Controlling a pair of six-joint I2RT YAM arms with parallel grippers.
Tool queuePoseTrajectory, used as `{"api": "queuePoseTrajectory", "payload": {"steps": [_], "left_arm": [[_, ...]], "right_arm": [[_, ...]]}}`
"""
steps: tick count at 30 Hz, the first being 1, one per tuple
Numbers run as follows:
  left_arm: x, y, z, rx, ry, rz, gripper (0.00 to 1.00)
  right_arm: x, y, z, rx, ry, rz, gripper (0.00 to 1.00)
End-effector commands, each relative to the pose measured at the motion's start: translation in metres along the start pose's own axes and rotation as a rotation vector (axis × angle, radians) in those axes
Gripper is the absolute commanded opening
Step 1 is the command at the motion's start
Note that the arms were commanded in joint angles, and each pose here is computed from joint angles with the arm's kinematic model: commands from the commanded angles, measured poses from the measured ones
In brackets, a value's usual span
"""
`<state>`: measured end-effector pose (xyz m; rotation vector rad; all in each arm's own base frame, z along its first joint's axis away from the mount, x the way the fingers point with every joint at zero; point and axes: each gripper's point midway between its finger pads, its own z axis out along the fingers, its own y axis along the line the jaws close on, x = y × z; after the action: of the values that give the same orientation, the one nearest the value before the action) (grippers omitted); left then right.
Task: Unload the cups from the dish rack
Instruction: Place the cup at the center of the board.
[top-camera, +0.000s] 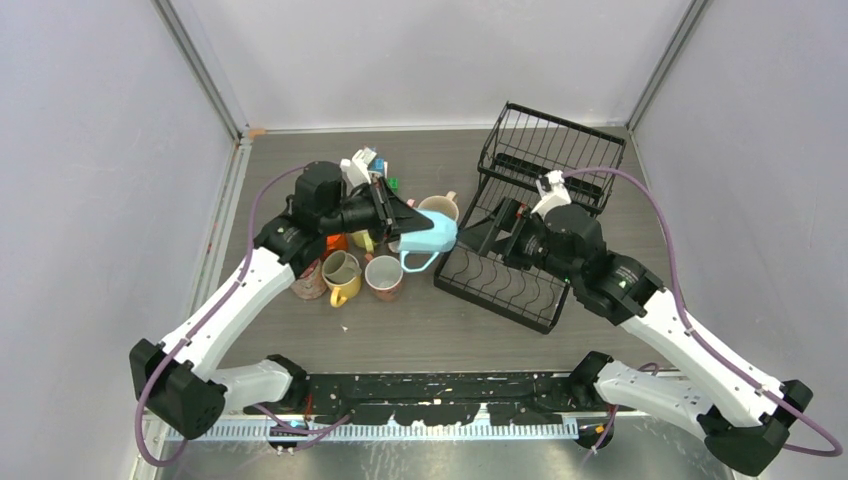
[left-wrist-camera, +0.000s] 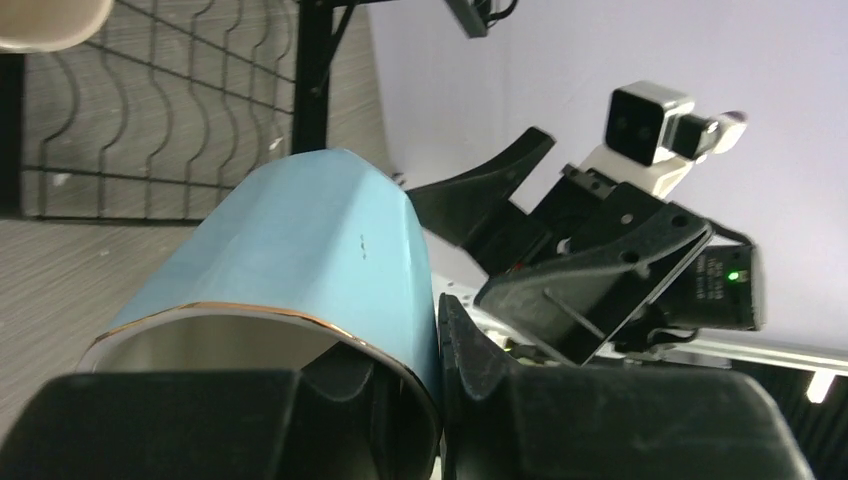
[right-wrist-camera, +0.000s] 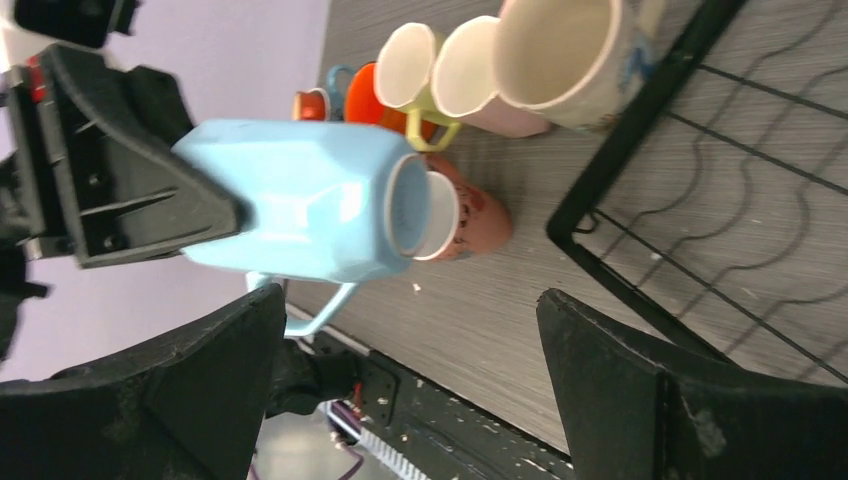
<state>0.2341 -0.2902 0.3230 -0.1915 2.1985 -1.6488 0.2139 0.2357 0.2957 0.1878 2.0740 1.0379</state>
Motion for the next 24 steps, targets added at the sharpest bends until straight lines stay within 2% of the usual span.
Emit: {"api": "queuePoseTrajectory", "payload": {"steps": [1, 7, 16, 24], "left_arm": [[0.013, -0.009, -0.028, -0.069, 0.030, 0.185, 0.00], [0.043, 0.017, -0.039, -0.283, 0.084, 0.315, 0.00], [0.076, 0.053, -0.035, -0.517, 0.149, 0.493, 0.00], [0.105, 0.080, -0.002, -0.609, 0.259, 0.603, 0.00]], "right_arm": [[-0.019, -0.016, -0.017, 0.098, -0.090, -0.041, 1.00], [-0.025, -0.037, -0.017, 0.229, -0.098, -0.060, 1.00], [-0.035, -0.031, -0.007, 0.207, -0.112, -0.023, 1.00], [-0.051, -0.018, -0.021, 0.165, -0.169, -0.016, 1.00]]}}
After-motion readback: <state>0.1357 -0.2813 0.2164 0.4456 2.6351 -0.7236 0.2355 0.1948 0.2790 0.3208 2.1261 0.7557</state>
